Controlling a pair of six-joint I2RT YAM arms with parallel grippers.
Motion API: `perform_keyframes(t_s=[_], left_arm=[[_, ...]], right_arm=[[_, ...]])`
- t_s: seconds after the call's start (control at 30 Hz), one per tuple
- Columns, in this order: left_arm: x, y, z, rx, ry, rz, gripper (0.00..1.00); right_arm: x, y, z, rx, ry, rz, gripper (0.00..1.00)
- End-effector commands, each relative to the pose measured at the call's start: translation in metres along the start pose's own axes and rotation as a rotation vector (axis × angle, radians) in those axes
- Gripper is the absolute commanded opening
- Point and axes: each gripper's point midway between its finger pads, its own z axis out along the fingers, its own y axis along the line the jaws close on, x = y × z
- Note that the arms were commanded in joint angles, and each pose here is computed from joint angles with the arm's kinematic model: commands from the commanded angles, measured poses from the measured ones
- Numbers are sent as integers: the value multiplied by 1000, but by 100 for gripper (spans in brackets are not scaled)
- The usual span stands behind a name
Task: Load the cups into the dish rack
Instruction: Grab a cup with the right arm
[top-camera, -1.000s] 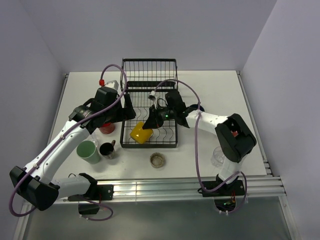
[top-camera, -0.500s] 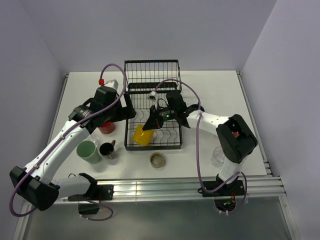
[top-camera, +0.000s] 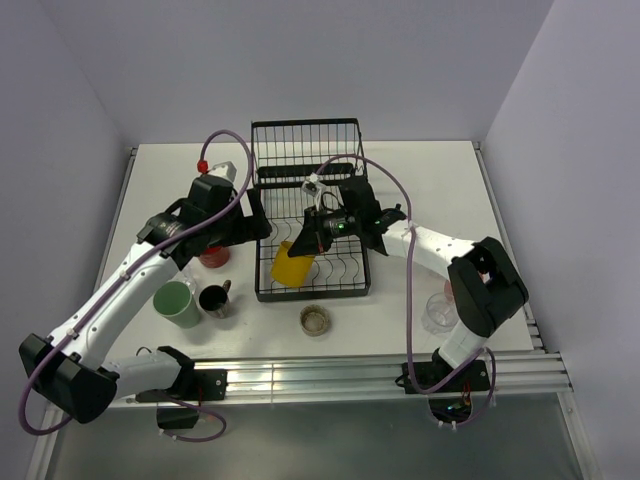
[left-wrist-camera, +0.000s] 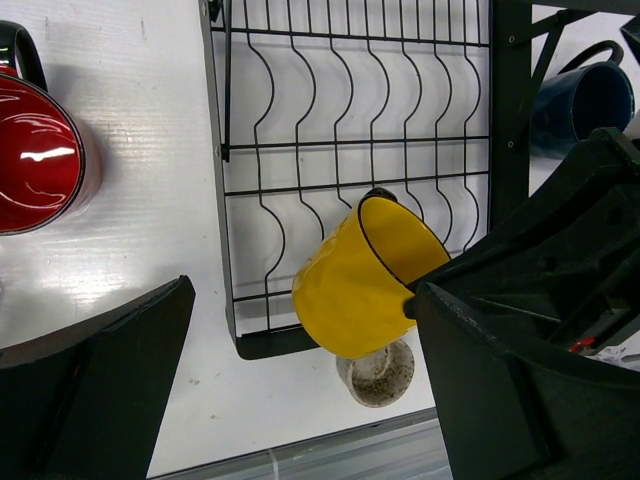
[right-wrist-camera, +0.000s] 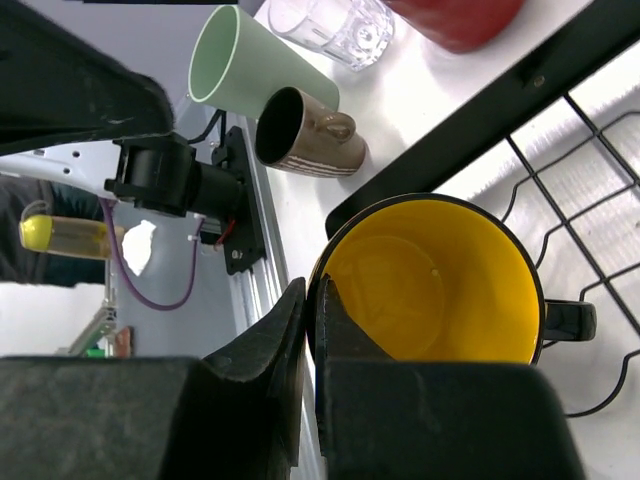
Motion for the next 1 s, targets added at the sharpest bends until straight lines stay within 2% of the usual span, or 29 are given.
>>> perform_keyframes(t_s=[0.0,0.13,0.53,0.97], left_arm=[[-10,-8,-9,57,-53,-8,99],[-8,-13,-13,102,-68,-14,99],[-12,-46,-37,392,-200,-9,99],[-12,-66,-73,682,-437,55,99]], right_arm=[[-39,37,-14,-45,-91,-71,0],[-50,44,-16,-44,-126,-32,0],[-83,76,-30,-47,-195,45,0],[-106,105,-47,-68,-231,112,0]])
